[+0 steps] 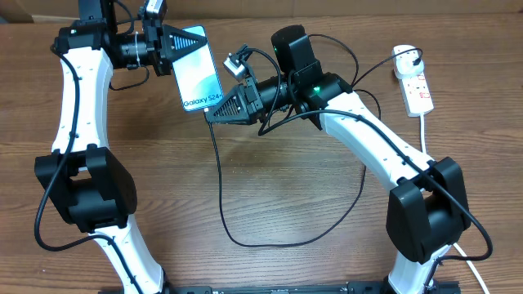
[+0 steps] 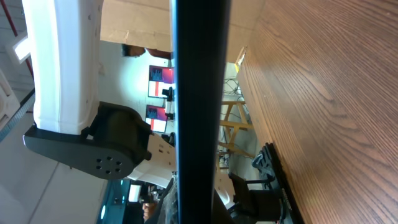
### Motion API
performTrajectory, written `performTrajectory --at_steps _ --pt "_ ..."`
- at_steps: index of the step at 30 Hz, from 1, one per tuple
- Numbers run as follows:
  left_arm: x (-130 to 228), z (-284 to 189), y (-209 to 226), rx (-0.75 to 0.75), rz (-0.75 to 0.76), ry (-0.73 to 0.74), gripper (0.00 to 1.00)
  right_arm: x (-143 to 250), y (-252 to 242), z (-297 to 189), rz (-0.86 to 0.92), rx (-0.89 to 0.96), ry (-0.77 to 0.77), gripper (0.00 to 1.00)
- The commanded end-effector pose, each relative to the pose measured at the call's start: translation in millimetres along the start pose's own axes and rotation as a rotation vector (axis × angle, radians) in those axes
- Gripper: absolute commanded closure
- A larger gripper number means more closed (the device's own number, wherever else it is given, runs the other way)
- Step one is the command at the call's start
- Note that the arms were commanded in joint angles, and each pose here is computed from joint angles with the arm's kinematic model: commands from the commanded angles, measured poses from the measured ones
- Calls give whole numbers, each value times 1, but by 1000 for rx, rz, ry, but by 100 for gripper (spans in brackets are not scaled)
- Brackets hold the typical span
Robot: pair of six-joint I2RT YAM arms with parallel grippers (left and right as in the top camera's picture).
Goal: Plug charger to phone and switch on socket
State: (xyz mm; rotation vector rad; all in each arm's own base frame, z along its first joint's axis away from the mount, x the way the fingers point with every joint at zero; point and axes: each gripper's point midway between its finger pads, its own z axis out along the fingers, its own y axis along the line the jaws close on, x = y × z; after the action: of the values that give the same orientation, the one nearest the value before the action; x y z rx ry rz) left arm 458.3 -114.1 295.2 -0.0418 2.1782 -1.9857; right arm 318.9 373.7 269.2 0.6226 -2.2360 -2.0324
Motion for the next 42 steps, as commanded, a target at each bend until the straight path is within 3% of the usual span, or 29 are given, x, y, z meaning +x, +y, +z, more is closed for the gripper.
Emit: performTrajectory --at_steps 1,13,42 --pt "12 13 -24 58 -6 50 96 -7 -3 0 -44 18 -27 96" --pt "11 13 -19 30 -14 41 96 1 -1 0 -116 -6 11 96" --pt "5 15 -5 -51 4 16 96 1 -3 -1 -97 4 4 96"
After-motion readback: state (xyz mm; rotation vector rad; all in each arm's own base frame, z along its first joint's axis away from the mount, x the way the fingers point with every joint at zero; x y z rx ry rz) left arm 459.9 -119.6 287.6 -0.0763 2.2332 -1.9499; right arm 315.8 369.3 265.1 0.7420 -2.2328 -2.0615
